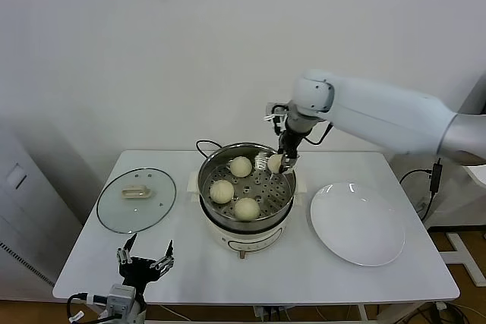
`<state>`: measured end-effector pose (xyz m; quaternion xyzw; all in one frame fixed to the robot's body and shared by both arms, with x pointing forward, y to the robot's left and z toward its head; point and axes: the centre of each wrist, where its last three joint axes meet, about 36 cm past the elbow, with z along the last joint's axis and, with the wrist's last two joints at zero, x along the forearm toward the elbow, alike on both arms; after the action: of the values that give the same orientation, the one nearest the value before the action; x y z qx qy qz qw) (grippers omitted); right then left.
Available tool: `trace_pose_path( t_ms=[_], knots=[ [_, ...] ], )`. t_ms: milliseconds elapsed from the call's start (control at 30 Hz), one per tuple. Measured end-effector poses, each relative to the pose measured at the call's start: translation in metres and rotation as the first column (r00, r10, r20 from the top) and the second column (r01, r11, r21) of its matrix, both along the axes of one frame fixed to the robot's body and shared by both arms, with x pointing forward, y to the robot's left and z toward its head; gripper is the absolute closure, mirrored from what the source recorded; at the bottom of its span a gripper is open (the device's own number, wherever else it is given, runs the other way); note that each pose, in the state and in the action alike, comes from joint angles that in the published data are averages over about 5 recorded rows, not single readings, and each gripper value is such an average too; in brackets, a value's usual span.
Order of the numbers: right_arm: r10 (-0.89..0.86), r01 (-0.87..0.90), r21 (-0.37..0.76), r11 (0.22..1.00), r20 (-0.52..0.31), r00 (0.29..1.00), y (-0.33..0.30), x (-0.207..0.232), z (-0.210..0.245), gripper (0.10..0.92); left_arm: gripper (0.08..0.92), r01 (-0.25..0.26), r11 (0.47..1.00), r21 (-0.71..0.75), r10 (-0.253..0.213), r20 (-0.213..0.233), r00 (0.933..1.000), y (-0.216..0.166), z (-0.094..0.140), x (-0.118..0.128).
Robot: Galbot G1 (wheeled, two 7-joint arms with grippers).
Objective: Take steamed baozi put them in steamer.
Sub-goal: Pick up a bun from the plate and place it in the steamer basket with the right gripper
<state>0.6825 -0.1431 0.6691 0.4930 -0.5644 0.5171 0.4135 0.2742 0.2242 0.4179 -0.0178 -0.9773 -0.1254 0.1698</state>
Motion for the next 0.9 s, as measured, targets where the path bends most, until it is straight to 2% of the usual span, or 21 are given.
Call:
trace_pose_path(
  t_ms=[333, 700, 800, 900],
  knots=[
    [0.018, -0.018, -0.025, 1.0, -0.005, 1.0, 0.03, 0.005, -0.037, 0.589, 0.177, 0.001, 1.0, -0.007, -0.001, -0.002, 1.0, 0.0, 0.0, 0.001],
    [0.025, -0.024, -0.063, 0.998, 0.006, 1.0, 0.034, 0.007, -0.062, 0.588, 0.177, 0.0, 1.0, -0.008, 0.0, -0.006, 1.0, 0.0, -0.001, 0.0],
    [0.027, -0.026, -0.067, 0.997, 0.012, 1.0, 0.035, 0.006, -0.065, 0.551, 0.177, 0.001, 1.0, -0.008, -0.001, -0.005, 1.0, 0.0, 0.0, 0.0],
    [0.027, -0.026, -0.068, 0.997, 0.02, 0.999, 0.035, 0.006, -0.065, 0.472, 0.177, 0.003, 1.0, -0.009, -0.003, -0.003, 1.0, -0.001, 0.0, 0.0]
  ],
)
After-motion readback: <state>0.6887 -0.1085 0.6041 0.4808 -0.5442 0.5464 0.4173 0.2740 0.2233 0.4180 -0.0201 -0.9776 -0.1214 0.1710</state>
